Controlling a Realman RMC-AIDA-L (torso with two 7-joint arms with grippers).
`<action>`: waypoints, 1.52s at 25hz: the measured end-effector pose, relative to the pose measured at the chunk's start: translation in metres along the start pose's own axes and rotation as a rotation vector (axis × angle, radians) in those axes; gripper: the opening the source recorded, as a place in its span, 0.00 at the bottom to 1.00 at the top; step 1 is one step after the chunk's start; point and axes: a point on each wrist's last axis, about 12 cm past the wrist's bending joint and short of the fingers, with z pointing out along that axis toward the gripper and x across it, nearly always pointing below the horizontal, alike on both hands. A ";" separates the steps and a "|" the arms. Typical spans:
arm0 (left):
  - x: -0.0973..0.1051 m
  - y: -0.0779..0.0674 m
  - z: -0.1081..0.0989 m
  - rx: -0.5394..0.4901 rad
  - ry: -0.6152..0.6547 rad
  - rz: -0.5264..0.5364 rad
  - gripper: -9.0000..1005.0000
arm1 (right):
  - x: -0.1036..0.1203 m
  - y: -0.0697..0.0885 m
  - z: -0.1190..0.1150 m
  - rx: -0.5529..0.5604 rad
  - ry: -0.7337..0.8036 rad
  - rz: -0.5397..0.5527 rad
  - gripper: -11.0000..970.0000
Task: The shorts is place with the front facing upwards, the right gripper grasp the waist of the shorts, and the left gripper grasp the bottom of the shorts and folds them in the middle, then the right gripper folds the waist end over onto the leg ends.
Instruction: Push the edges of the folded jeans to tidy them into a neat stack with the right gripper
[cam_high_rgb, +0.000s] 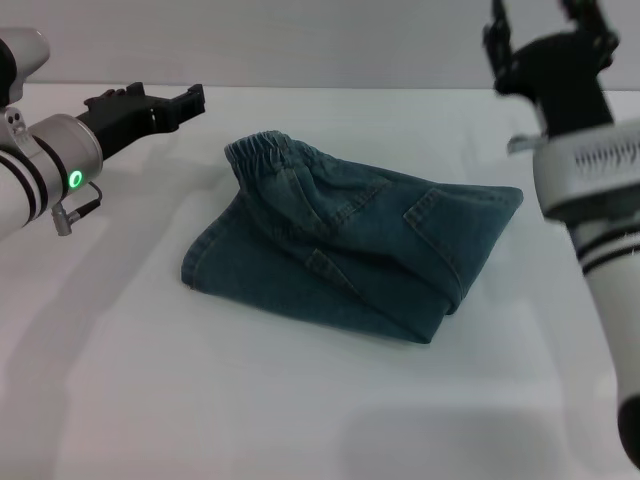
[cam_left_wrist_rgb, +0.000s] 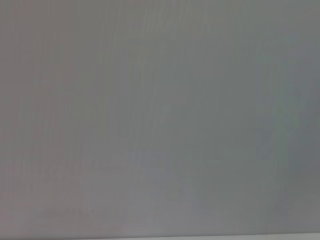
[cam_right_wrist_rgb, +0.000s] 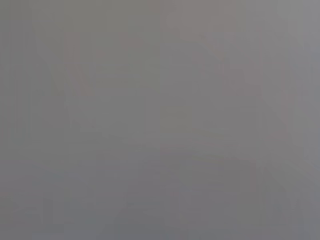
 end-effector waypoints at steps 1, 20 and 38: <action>0.000 0.000 0.000 0.000 -0.001 -0.002 0.79 | 0.003 0.003 -0.006 -0.027 0.005 0.016 0.67; -0.006 -0.014 0.000 0.050 -0.021 0.009 0.78 | 0.021 0.061 -0.061 -0.450 0.166 0.263 0.01; -0.003 -0.014 -0.003 0.049 -0.024 -0.014 0.78 | 0.029 0.087 -0.105 -0.622 0.294 0.301 0.01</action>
